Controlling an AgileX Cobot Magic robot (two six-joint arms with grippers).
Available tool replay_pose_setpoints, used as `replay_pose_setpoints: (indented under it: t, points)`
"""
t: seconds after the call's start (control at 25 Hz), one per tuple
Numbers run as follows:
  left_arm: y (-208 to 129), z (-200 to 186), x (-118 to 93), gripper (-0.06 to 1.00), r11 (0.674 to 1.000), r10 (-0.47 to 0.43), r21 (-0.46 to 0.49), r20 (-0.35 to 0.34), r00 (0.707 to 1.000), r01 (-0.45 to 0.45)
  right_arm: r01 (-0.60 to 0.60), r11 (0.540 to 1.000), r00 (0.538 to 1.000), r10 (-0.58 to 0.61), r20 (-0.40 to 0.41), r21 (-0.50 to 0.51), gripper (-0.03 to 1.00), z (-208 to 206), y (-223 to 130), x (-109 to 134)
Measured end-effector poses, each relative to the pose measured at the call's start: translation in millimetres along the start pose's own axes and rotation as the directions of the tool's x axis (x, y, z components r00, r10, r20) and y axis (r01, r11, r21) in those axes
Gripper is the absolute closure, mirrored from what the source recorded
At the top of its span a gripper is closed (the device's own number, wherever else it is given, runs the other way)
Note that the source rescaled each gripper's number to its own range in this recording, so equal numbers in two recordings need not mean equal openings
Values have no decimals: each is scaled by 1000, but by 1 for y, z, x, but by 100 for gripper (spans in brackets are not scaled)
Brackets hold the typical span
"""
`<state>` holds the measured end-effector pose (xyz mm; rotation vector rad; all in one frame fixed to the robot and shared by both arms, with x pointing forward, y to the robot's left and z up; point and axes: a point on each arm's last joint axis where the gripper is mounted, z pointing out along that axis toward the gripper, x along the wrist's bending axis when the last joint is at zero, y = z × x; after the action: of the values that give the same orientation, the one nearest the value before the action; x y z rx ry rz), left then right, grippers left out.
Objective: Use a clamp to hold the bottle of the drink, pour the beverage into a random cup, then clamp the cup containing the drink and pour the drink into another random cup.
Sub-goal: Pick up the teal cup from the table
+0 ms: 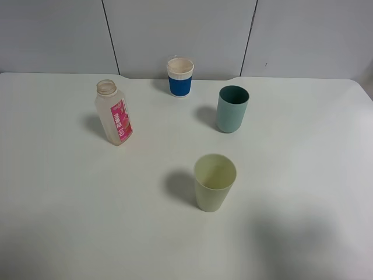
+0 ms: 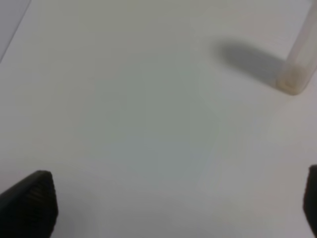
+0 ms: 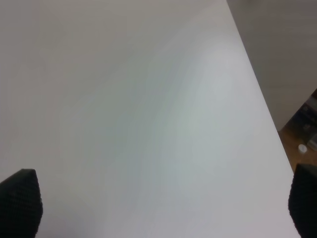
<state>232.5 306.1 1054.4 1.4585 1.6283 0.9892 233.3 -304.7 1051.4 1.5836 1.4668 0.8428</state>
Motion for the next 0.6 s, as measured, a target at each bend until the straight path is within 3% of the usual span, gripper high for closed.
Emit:
replay_pose_setpoints:
  t: [0.6]
  points:
    - [0,0,0,-6,1000,0,0,0,1000,0,0,1000,1000,0,0,0,-3,0,0,0]
